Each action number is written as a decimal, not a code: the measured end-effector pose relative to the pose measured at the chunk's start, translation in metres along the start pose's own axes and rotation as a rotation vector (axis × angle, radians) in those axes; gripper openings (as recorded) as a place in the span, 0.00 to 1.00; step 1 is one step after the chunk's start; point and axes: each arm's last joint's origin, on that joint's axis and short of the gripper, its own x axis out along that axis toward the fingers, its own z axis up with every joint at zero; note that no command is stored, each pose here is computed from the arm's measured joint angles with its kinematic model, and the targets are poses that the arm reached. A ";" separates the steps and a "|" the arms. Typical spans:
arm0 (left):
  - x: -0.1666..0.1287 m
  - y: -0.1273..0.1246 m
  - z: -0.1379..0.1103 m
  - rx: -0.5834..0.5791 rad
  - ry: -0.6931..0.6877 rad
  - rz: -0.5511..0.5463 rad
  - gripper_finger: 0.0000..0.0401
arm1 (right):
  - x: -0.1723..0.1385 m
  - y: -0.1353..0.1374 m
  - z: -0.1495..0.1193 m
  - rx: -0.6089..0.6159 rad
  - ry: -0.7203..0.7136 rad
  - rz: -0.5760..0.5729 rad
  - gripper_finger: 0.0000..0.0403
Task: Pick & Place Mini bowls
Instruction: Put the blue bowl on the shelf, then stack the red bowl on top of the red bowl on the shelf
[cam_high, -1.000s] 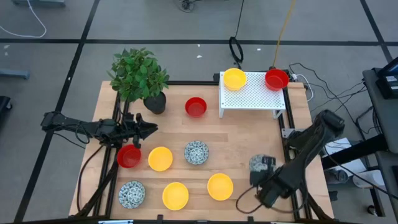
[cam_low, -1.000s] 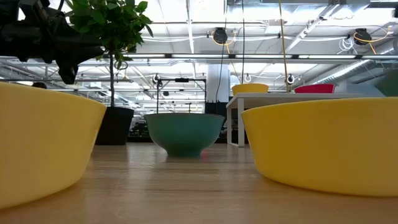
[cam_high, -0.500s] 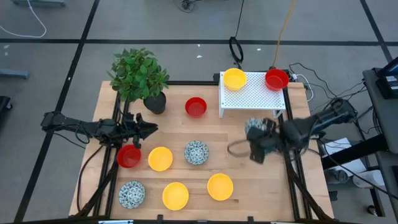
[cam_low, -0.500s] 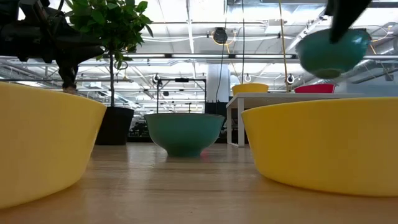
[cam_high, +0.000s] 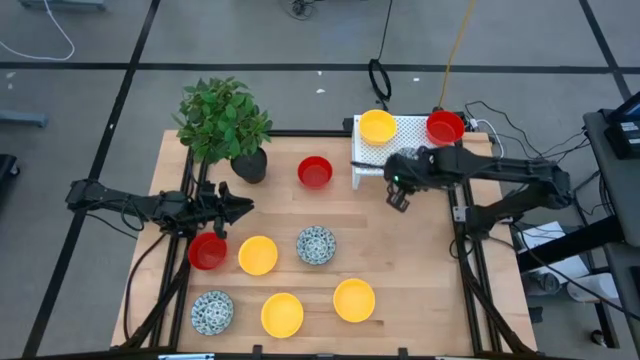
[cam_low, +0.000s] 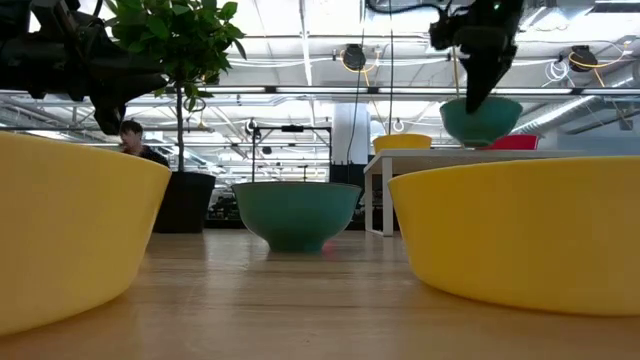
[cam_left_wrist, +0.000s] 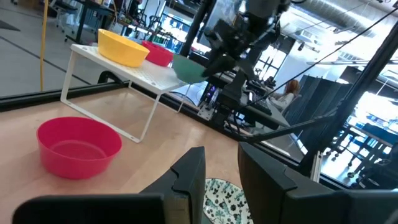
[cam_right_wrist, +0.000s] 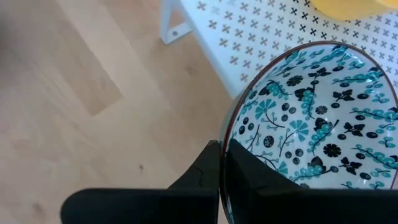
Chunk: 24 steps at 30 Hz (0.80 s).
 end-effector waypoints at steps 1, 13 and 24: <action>0.000 0.000 0.000 0.000 0.000 0.000 0.24 | 0.004 -0.002 0.004 0.003 0.002 0.007 0.00; 0.000 0.000 0.000 0.000 0.000 0.000 0.24 | 0.026 -0.013 0.020 0.032 0.025 -0.050 0.01; 0.000 0.000 0.000 -0.001 0.000 0.000 0.24 | 0.027 -0.018 0.019 0.079 0.029 -0.071 0.23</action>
